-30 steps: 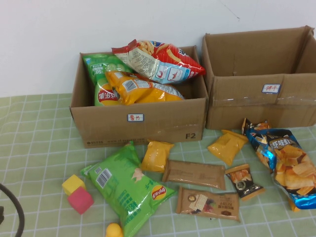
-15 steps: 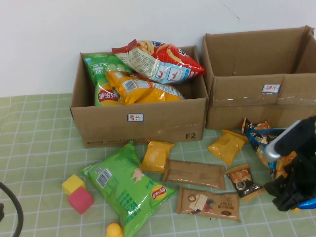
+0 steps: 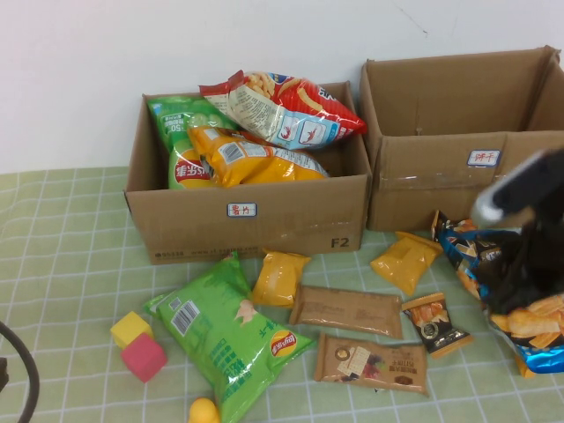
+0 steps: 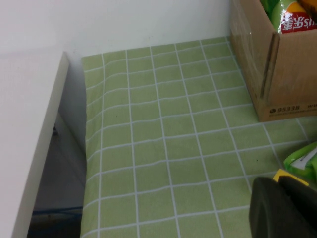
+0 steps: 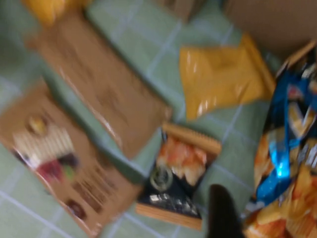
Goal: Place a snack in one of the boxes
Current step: Pick up the potato chip
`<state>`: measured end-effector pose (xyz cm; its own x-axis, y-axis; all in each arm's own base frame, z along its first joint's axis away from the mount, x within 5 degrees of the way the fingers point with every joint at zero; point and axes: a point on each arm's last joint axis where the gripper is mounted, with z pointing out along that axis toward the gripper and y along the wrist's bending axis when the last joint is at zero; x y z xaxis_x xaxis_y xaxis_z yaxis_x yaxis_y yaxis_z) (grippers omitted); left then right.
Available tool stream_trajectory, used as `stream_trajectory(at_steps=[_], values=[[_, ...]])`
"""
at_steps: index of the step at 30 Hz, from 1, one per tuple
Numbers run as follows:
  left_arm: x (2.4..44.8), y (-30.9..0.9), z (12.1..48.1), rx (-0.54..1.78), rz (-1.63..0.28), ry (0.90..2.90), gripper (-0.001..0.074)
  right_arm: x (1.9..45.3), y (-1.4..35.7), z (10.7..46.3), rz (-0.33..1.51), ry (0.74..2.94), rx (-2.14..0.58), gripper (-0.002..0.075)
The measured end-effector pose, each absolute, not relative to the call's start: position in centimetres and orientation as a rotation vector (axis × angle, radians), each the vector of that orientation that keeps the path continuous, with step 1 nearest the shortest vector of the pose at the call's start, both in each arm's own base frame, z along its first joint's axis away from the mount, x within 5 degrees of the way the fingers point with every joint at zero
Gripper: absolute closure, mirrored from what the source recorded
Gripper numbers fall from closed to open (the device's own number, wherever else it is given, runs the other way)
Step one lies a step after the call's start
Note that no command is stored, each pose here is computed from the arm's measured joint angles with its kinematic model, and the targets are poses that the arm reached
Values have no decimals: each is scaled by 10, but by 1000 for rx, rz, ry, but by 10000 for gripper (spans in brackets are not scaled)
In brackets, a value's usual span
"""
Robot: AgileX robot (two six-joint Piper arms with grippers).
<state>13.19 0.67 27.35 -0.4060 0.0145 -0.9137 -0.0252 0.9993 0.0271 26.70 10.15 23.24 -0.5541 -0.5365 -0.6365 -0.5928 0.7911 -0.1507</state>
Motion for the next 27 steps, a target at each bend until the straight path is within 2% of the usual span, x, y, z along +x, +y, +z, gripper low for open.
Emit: stream_trajectory(at_steps=[4,7,9,11,15,19,23,27], values=[[132,7,273,7,58,1989,737,263,105,262,151,2330,-923,525],[132,7,273,21,73,1990,738,263,101,268,71,2374,-1000,595],[132,8,273,25,78,1990,737,265,94,269,-38,2408,-962,592],[132,8,273,26,79,1990,736,269,81,270,-231,2432,-895,557],[132,8,274,28,82,1986,738,277,56,279,-575,2407,-656,448],[132,8,274,28,83,1984,737,276,54,279,-515,2430,-357,419],[132,8,274,31,86,1985,737,266,67,253,-334,2483,-370,419],[132,8,273,31,86,1991,737,244,81,217,-271,2530,-505,419]])
